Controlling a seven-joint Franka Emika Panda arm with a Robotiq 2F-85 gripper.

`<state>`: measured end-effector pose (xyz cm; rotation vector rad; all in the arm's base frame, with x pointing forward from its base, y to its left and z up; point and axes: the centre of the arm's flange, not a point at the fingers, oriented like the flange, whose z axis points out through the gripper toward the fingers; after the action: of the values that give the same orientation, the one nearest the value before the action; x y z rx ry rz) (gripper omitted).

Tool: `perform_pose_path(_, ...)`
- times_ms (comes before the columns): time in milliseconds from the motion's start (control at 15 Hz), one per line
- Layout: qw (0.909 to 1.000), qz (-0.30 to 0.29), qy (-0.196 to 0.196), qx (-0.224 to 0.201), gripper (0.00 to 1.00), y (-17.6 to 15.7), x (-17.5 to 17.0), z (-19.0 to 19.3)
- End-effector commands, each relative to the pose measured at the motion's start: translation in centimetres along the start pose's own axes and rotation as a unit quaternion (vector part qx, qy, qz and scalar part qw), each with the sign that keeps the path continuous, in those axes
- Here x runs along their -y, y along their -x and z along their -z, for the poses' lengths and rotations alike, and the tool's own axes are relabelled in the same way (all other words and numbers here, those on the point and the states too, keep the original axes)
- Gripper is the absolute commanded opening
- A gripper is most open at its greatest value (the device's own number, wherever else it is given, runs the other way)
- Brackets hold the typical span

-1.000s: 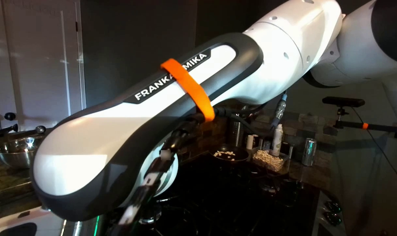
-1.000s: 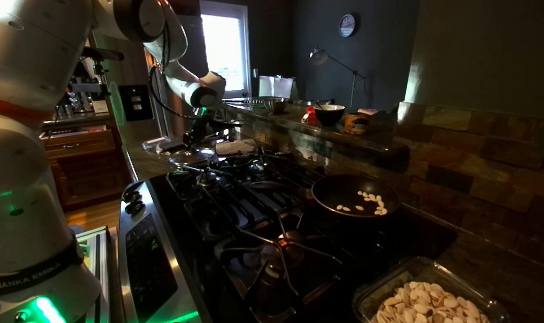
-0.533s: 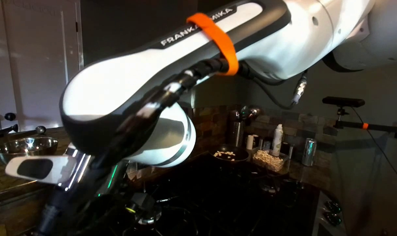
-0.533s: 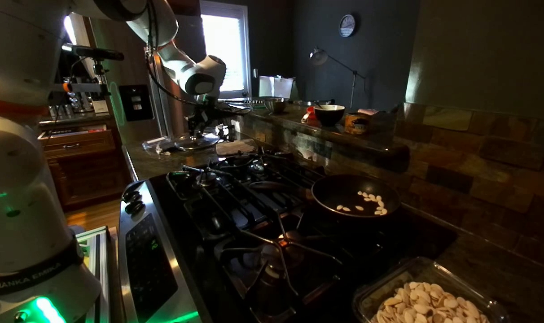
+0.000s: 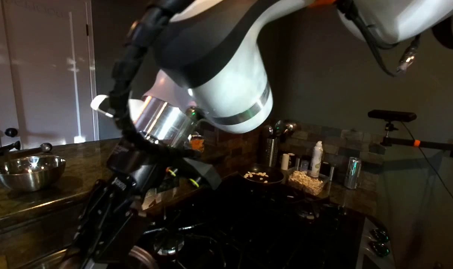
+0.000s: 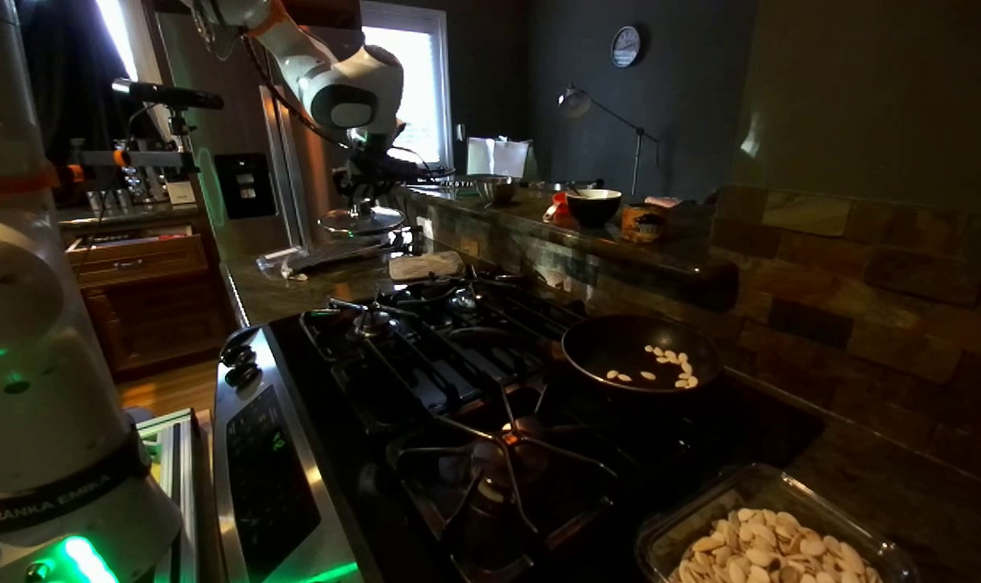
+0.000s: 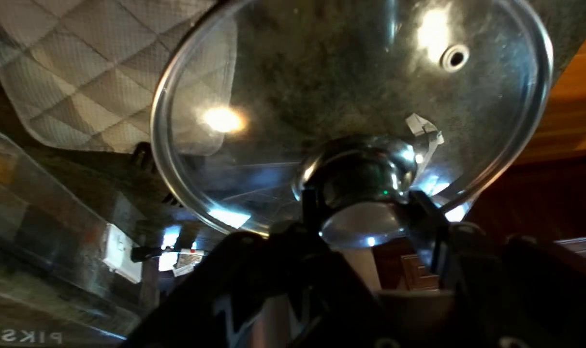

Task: Put the lid on the pan

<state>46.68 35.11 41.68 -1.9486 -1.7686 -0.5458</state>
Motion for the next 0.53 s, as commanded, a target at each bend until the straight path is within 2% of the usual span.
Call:
perform_pose_path(0,0.9952,-0.088,0.044,0.008,0.23,3.5,5.1,4.3)
perform_pose_path(200,0.9856,-0.151,0.076,0.008,0.23,5.2,7.7,5.4)
perform_pose_path(267,0.9926,-0.111,0.046,0.013,0.23,4.3,3.8,3.9)
perform_pose_path(333,0.992,-0.114,0.051,0.016,0.48,4.6,4.4,4.2)
perform_pose_path(467,0.9921,-0.114,0.05,0.016,0.48,4.6,4.5,4.1)
